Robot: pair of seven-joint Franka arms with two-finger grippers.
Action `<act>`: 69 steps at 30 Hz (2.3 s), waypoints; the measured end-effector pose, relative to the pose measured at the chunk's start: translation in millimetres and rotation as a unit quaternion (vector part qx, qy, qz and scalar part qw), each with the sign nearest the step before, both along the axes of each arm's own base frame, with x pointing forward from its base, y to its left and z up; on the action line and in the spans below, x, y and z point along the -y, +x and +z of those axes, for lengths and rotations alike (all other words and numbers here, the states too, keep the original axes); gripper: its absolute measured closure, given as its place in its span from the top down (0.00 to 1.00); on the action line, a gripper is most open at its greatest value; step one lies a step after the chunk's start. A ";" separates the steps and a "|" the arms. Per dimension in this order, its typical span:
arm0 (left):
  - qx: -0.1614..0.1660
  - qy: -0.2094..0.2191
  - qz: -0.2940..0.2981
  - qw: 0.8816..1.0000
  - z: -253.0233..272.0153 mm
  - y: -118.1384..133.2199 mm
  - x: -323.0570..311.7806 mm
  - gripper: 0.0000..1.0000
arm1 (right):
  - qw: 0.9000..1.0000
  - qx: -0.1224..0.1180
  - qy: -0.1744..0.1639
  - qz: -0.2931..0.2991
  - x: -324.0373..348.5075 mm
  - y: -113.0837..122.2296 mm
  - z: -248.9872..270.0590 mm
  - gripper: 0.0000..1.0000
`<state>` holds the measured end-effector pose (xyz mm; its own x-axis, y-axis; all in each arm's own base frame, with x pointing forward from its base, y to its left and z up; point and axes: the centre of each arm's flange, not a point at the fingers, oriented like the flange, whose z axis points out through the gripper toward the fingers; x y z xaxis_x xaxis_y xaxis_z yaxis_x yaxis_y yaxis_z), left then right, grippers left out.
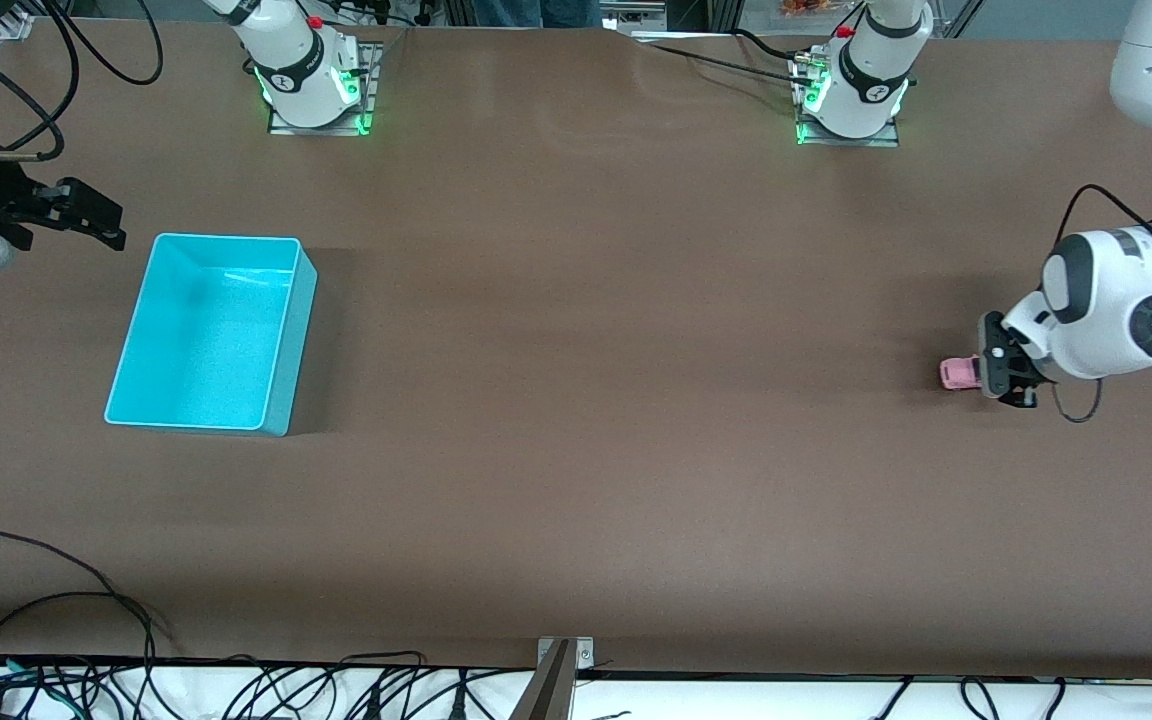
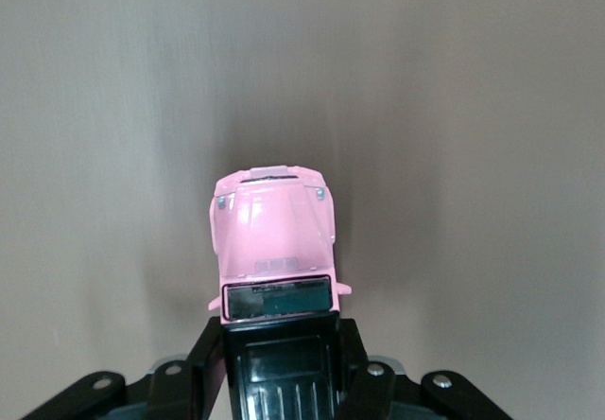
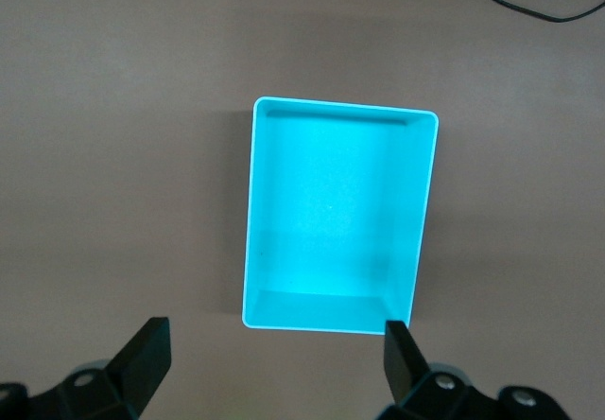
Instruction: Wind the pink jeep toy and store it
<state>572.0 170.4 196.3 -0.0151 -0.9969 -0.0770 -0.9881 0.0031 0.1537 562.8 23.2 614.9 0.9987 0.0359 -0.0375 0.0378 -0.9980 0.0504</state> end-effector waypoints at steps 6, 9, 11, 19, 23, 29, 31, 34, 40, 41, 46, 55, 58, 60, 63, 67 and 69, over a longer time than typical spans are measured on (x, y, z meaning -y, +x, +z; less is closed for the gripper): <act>0.005 -0.003 0.005 1.000 0.6 -4.1 -51.1 0.52 | 1.000 0.000 0.000 0.000 0.1 0.0 0.0 1.00; 0.007 -0.004 0.002 1.000 0.8 -5.8 -67.7 0.52 | 1.000 0.000 0.000 0.000 0.1 0.0 0.0 1.00; 0.008 -0.005 0.001 1.000 0.9 -6.9 -75.7 0.52 | 1.000 0.000 0.000 0.000 0.1 0.0 0.0 1.00; 0.009 -0.005 0.000 1.000 0.6 -7.9 -84.7 0.52 | 1.000 0.000 0.000 0.000 0.1 0.0 0.0 1.00; 0.010 -0.005 0.001 1.000 0.6 -8.1 -85.7 0.52 | 1.000 0.000 0.000 0.000 0.2 0.0 0.0 1.00; 0.007 -0.007 -0.003 1.000 -1.7 -8.6 -85.5 0.54 | 1.000 0.000 0.000 0.000 0.2 0.0 0.0 1.00; 0.003 -0.010 -0.005 1.000 -8.0 -9.9 -85.1 0.61 | 1.000 0.000 0.000 0.000 0.2 0.0 0.0 1.00; -0.009 -0.015 -0.005 1.000 -16.0 -10.4 -84.3 0.77 | 1.000 0.000 0.000 0.000 0.2 0.0 0.0 1.00; -0.030 -0.024 -0.012 0.999 4.2 6.2 -73.8 1.00 | 1.000 0.000 0.000 0.000 0.3 0.1 -0.1 1.00; -0.032 -0.025 -0.014 0.999 8.7 9.1 -71.9 1.00 | 1.000 0.000 0.000 0.000 0.3 0.1 -0.2 1.00; -0.040 -0.028 -0.016 0.999 44.2 27.3 -55.4 1.00 | 1.000 0.000 0.000 0.000 0.3 0.1 -0.2 1.00; -0.064 -0.026 0.023 0.997 105.9 49.4 -27.3 1.00 | 1.000 0.000 0.000 0.000 0.4 0.1 -0.3 1.00; -0.068 -0.024 0.037 0.997 120.9 55.1 -18.7 1.00 | 1.000 0.000 0.000 0.000 0.4 0.1 -0.3 1.00; -0.074 -0.024 0.050 0.996 131.0 58.2 -11.2 1.00 | 1.000 0.000 0.000 0.000 0.4 0.1 -0.3 1.00; -0.087 -0.022 0.072 0.993 144.7 60.9 0.9 1.00 | 1.000 0.000 0.000 0.000 0.4 0.1 -0.3 1.00; -0.105 -0.018 0.102 0.989 166.8 64.7 24.3 1.00 | 1.000 0.000 0.000 0.000 0.4 0.1 -0.3 1.00; -0.113 -0.015 0.119 0.986 183.7 67.3 41.2 1.00 | 1.000 0.000 0.000 0.000 0.4 0.1 -0.3 1.00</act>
